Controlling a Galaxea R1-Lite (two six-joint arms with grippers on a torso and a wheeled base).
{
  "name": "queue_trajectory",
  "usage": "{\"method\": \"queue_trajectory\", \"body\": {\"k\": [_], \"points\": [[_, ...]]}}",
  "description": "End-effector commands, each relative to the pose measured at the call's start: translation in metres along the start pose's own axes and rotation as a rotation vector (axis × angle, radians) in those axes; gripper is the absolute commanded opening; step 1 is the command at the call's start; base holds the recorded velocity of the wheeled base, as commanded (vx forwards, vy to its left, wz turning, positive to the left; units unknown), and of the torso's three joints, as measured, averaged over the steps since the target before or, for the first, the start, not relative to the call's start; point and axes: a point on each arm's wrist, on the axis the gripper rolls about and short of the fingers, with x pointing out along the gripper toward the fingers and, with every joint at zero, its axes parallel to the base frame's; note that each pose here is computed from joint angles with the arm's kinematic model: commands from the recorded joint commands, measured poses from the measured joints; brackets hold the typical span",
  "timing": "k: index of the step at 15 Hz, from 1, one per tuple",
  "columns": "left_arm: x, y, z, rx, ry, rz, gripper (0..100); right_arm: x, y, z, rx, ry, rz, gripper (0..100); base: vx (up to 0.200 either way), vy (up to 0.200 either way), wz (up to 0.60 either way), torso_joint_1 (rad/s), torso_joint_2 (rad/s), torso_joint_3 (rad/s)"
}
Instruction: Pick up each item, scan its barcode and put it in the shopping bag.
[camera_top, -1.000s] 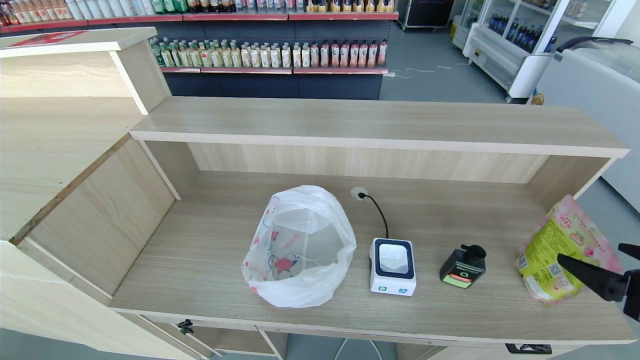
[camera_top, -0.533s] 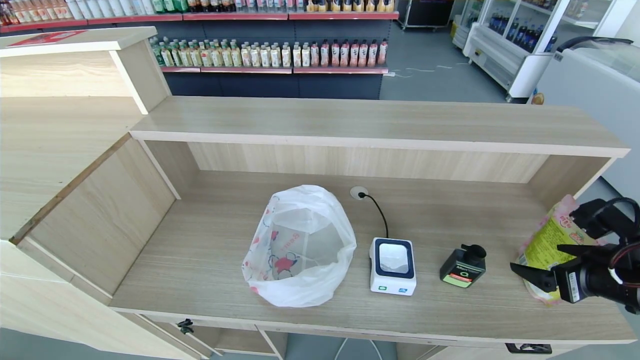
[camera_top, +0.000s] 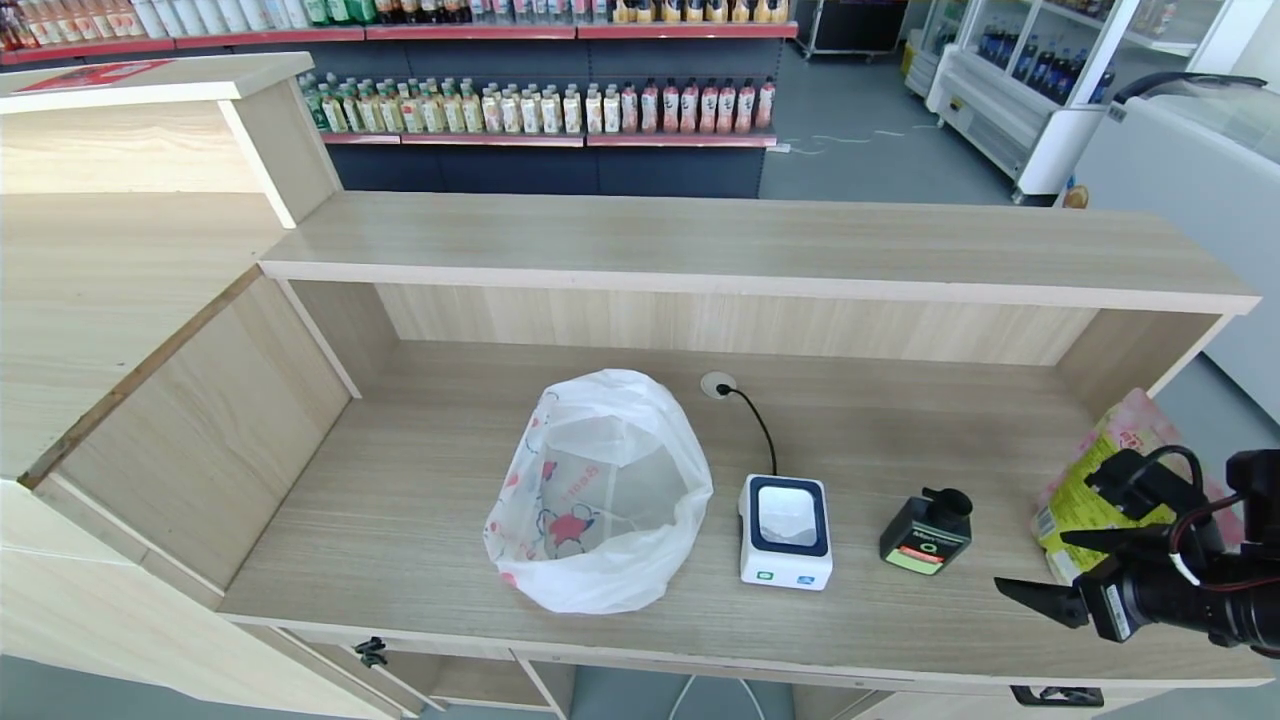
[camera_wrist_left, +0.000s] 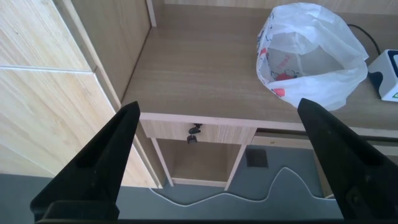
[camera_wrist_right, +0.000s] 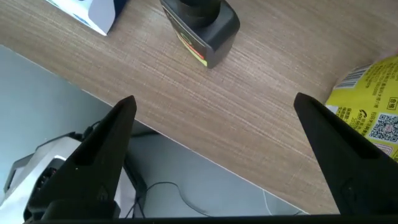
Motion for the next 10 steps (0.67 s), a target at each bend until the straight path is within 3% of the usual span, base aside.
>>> {"method": "queue_trajectory", "body": {"k": [1, 10], "points": [[0.000, 0.000, 0.000, 0.000, 0.000, 0.002, 100, 0.015, -0.006, -0.004, 0.015, 0.016, 0.034, 100, 0.000, 0.000, 0.00, 0.000, 0.00, 0.000], [0.000, 0.000, 0.000, 0.000, 0.002, 0.000, 100, 0.062, -0.026, -0.009, -0.031, -0.073, 0.150, 100, 0.000, 0.000, 0.00, 0.000, 0.00, 0.000]]}}
